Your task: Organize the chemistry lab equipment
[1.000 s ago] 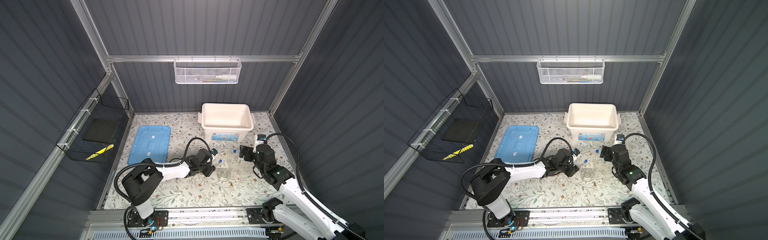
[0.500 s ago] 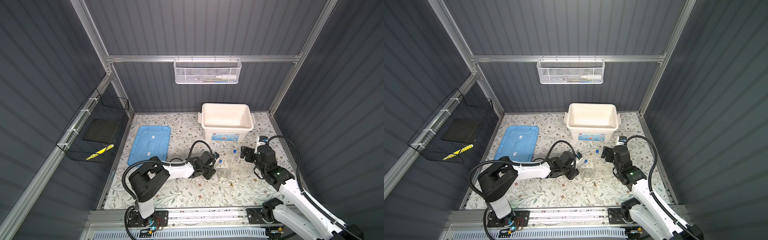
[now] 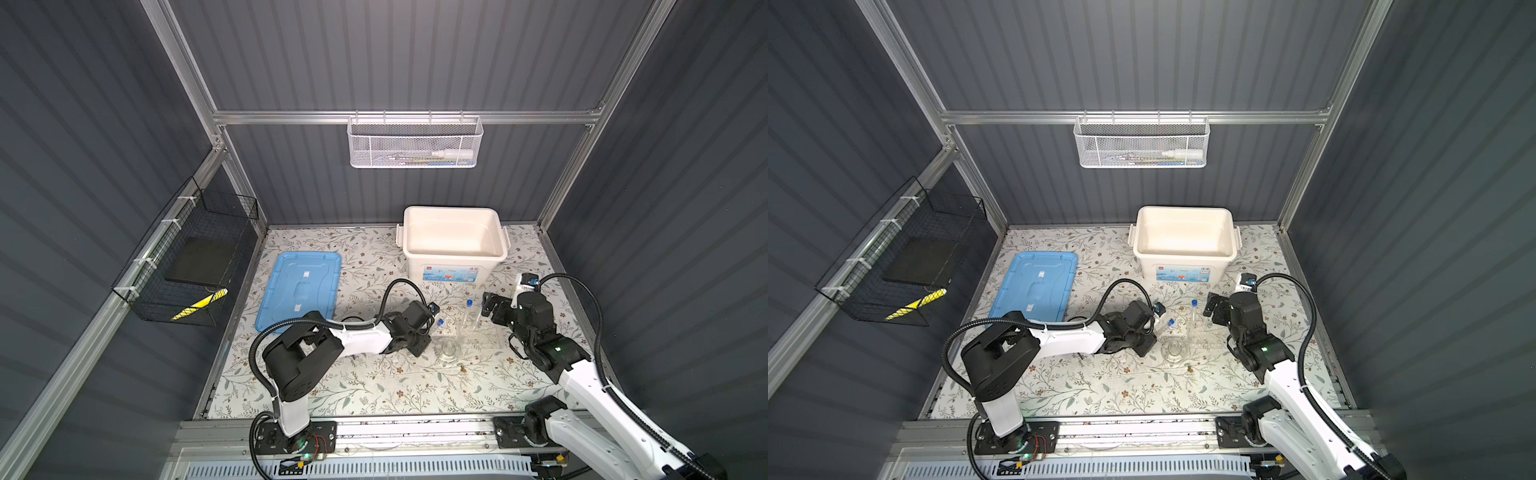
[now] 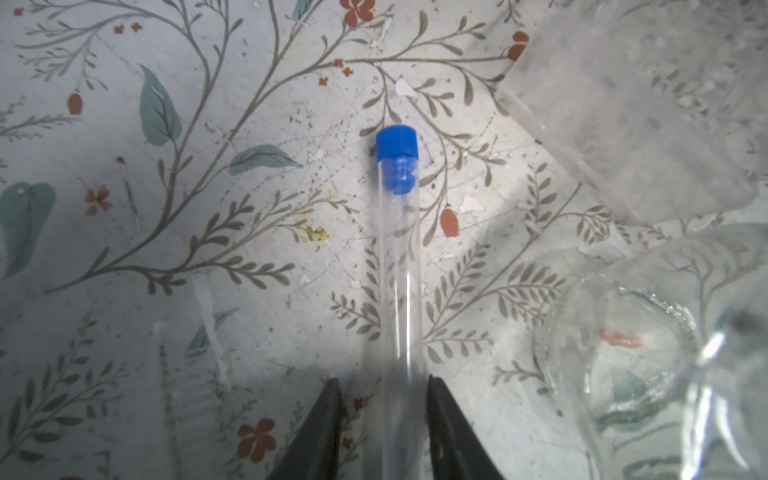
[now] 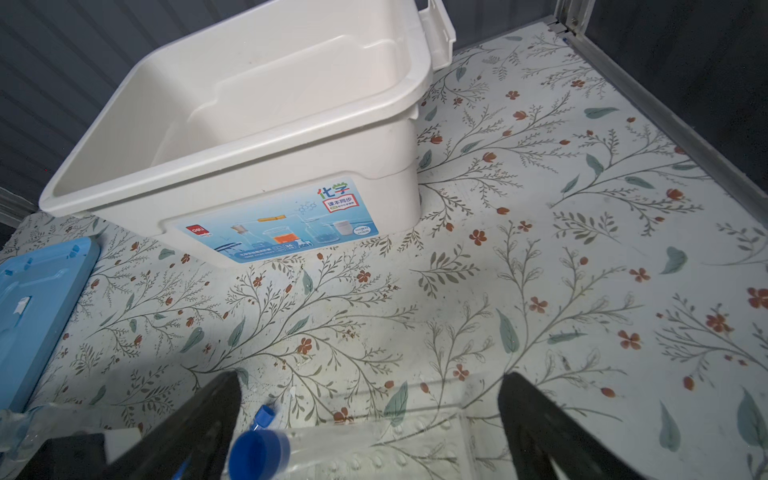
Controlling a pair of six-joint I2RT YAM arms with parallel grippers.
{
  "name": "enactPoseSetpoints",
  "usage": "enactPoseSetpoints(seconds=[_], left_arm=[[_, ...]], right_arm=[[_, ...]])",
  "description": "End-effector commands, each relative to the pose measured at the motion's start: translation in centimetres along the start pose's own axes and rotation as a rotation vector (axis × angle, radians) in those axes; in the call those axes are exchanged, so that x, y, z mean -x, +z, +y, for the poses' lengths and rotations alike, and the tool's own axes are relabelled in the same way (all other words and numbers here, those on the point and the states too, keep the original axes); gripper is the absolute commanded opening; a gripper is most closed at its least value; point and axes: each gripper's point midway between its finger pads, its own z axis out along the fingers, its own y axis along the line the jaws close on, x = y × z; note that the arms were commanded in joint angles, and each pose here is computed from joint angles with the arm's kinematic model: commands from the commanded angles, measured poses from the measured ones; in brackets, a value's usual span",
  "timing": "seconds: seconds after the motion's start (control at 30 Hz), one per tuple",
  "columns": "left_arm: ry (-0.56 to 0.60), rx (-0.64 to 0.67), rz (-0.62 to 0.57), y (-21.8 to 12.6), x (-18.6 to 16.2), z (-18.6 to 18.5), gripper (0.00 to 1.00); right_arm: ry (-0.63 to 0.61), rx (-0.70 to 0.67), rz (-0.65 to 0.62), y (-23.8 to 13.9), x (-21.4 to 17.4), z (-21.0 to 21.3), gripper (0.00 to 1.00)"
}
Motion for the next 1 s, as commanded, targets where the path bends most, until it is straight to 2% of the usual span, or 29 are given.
enactPoseSetpoints(seconds=[0.0, 0.27, 0.53, 0.97], left_arm=[[-0.004, 0.019, 0.098, 0.9, -2.4, 0.2, 0.31], [-0.01, 0.038, 0.096, 0.9, -2.5, 0.6, 0.21], [-0.024, 0.046, 0.016, -0.2, -0.8, 0.7, 0.19], [-0.009, 0.072, -0.125, -2.6, 3.3, 1.0, 0.17]], right_arm=[[0.018, 0.01, -0.006, 0.0, -0.1, 0.0, 0.98], [0.033, 0.016, -0.003, 0.0, -0.1, 0.0, 0.99], [0.036, 0.08, -0.017, -0.5, 1.2, 1.0, 0.98], [0.022, 0.204, 0.019, -1.4, 2.6, 3.8, 0.91]])
